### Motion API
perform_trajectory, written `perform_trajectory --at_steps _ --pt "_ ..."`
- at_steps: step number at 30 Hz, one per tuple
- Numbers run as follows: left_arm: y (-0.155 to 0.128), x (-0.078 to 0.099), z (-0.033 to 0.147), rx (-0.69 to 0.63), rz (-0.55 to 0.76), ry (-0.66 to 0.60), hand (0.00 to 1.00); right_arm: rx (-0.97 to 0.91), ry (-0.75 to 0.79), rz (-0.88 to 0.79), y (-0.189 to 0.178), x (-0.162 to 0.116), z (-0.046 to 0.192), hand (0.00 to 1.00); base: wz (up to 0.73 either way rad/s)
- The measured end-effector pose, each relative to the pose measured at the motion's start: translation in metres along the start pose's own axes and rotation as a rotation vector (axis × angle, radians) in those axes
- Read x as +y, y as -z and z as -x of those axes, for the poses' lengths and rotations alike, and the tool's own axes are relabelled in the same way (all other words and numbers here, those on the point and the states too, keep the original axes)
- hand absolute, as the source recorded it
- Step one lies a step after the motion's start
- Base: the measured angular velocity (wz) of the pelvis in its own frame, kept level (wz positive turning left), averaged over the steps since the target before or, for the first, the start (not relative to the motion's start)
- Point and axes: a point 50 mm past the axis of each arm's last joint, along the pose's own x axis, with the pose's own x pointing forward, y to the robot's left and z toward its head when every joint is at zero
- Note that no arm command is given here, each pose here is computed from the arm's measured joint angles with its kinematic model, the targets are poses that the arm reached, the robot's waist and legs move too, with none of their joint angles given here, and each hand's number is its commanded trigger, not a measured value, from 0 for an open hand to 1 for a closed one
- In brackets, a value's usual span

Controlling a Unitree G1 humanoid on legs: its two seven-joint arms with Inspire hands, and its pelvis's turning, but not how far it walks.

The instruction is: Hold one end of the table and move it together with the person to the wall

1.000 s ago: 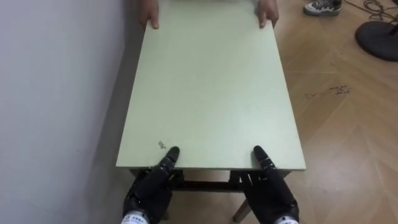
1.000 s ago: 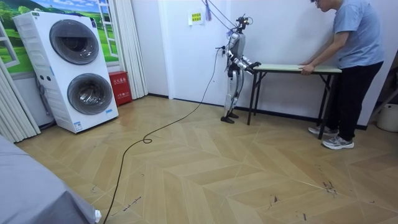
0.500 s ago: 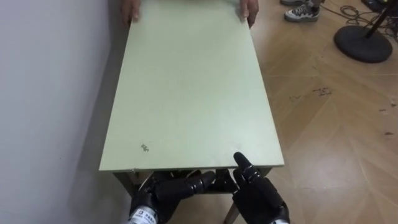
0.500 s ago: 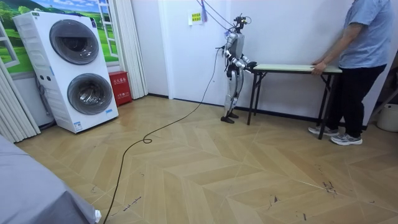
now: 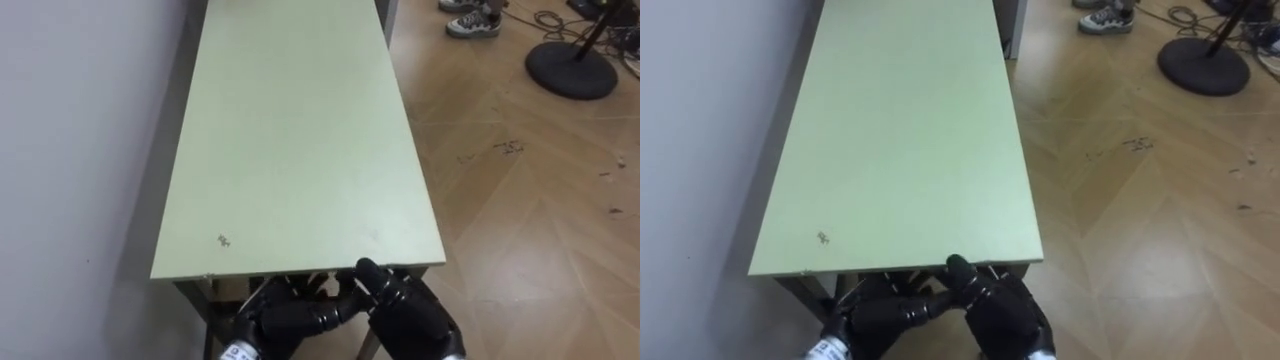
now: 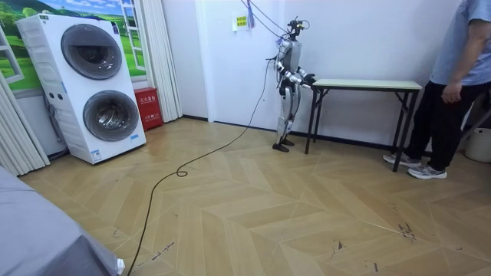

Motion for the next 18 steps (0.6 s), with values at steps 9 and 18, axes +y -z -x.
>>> perform_trajectory --at_steps 9,18 --pt "0.013 0.033 0.012 0.143 -0.135 -0.068 0.0 0.142 -0.027 0.233 0.001 -0.013 0.0 0.0 0.06" --pt "0.027 0.058 0.024 0.263 -0.238 -0.198 0.0 0.32 0.186 0.323 0.016 -0.056 0.018 0.0 0.01"
